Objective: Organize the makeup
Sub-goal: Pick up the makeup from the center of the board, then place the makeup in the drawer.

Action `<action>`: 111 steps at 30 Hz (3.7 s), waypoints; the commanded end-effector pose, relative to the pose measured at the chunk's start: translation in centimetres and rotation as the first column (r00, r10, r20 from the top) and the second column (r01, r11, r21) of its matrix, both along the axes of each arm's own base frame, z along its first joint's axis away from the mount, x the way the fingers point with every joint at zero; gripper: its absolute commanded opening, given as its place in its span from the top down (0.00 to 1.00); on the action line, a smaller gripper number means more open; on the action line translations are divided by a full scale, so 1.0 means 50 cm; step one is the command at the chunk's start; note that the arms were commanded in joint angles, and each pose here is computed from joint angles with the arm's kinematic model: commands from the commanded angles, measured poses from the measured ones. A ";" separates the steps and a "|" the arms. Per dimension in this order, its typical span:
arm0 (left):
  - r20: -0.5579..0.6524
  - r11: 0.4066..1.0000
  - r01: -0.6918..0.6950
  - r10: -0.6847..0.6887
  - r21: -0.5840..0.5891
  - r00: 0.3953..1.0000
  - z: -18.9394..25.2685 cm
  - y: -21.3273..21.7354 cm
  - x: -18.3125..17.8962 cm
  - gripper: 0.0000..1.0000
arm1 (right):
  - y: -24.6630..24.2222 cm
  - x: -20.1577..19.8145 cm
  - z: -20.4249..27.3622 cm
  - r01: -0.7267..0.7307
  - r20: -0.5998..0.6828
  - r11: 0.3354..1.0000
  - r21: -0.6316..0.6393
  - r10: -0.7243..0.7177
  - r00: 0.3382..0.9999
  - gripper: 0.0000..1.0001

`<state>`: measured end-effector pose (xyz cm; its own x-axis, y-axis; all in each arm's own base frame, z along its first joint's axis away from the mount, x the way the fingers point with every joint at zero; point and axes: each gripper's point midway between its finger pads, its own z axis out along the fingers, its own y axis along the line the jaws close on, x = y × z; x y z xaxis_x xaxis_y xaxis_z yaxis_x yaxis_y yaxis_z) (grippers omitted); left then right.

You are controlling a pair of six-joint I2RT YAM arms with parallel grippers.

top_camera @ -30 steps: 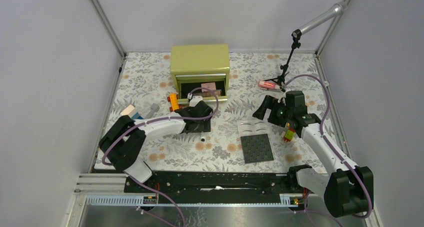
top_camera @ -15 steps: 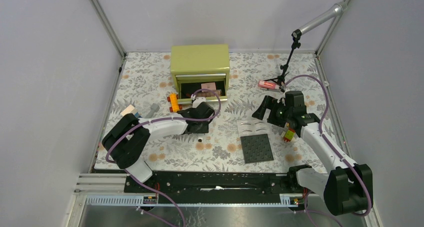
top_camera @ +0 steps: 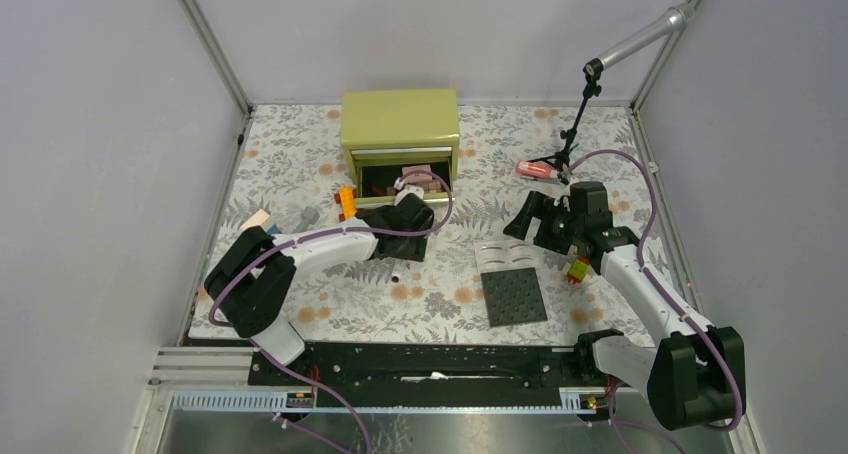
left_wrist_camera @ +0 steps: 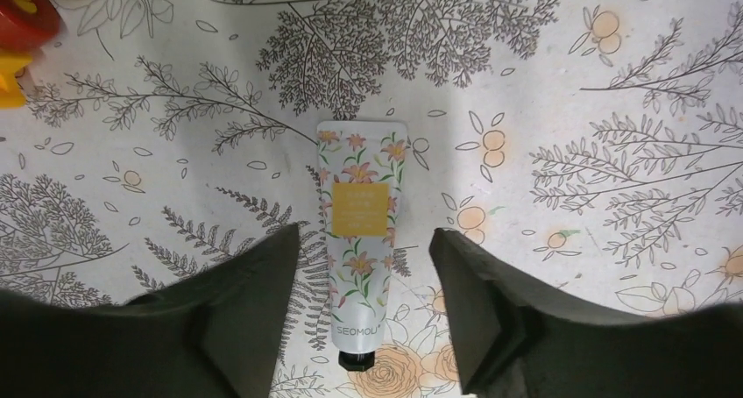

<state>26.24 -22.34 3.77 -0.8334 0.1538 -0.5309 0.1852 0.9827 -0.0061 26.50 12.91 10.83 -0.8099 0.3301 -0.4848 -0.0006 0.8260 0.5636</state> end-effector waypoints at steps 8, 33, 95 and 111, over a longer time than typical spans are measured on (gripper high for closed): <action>0.009 1.000 0.013 -0.013 -0.006 1.000 0.022 -0.005 0.002 0.27 | 0.008 0.002 0.006 -0.009 0.010 1.000 0.021 0.009 1.000 0.00; -0.079 0.999 0.012 -0.008 0.047 0.997 -0.056 0.019 -0.033 0.65 | 0.020 0.007 0.008 -0.020 0.008 0.998 0.055 0.020 1.000 0.00; 0.371 0.798 0.428 -0.585 0.425 0.721 0.279 -0.012 0.385 0.41 | 0.007 -0.012 0.007 -0.014 -0.011 1.000 0.019 0.014 1.000 0.00; 0.458 0.814 0.382 -0.163 -0.438 0.874 0.327 -0.199 0.153 0.27 | -0.060 0.016 -0.063 0.136 -0.082 0.978 -0.159 -0.150 0.985 0.00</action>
<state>37.73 -28.96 20.16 -0.3628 0.2396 -0.9005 0.5305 0.8476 0.0118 26.58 11.56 8.19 -0.8252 0.3619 -0.4336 0.1127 0.8578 0.5015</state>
